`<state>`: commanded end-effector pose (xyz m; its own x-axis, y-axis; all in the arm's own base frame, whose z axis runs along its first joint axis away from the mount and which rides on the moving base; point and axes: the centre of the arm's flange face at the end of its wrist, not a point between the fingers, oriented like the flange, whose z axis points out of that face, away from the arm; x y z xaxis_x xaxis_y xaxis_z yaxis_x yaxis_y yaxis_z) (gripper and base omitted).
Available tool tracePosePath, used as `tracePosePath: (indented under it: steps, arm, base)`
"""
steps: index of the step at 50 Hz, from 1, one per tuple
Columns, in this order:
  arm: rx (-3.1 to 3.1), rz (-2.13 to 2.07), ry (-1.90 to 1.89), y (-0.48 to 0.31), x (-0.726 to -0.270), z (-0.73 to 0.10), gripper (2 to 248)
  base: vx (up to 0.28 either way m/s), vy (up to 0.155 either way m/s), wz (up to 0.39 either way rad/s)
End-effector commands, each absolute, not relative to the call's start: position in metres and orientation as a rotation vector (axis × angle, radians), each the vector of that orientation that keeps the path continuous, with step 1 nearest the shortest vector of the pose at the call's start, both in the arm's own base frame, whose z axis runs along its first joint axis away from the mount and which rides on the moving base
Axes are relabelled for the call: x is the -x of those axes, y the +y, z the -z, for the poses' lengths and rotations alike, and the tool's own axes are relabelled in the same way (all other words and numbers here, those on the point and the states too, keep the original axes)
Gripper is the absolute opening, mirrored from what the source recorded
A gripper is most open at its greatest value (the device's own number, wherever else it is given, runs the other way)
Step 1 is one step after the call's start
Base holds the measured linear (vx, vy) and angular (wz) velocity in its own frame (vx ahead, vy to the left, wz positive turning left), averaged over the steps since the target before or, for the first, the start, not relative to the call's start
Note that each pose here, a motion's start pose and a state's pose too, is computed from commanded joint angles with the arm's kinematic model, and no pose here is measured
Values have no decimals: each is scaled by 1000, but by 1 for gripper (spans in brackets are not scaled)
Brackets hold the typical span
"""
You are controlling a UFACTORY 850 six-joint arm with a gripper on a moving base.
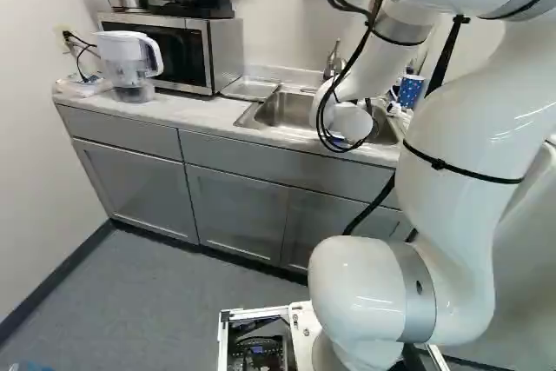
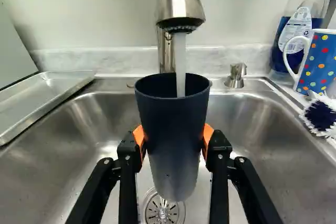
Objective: Rinse the cup and place it in the tray
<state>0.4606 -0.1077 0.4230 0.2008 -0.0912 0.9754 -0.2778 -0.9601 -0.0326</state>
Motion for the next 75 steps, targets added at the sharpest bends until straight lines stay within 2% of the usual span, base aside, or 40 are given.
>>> tracePosePath:
  steps: [75]
  arm:
    - [-2330,-1874,-329,-95,-462,-423,123]
  base:
    - [0,0,0]
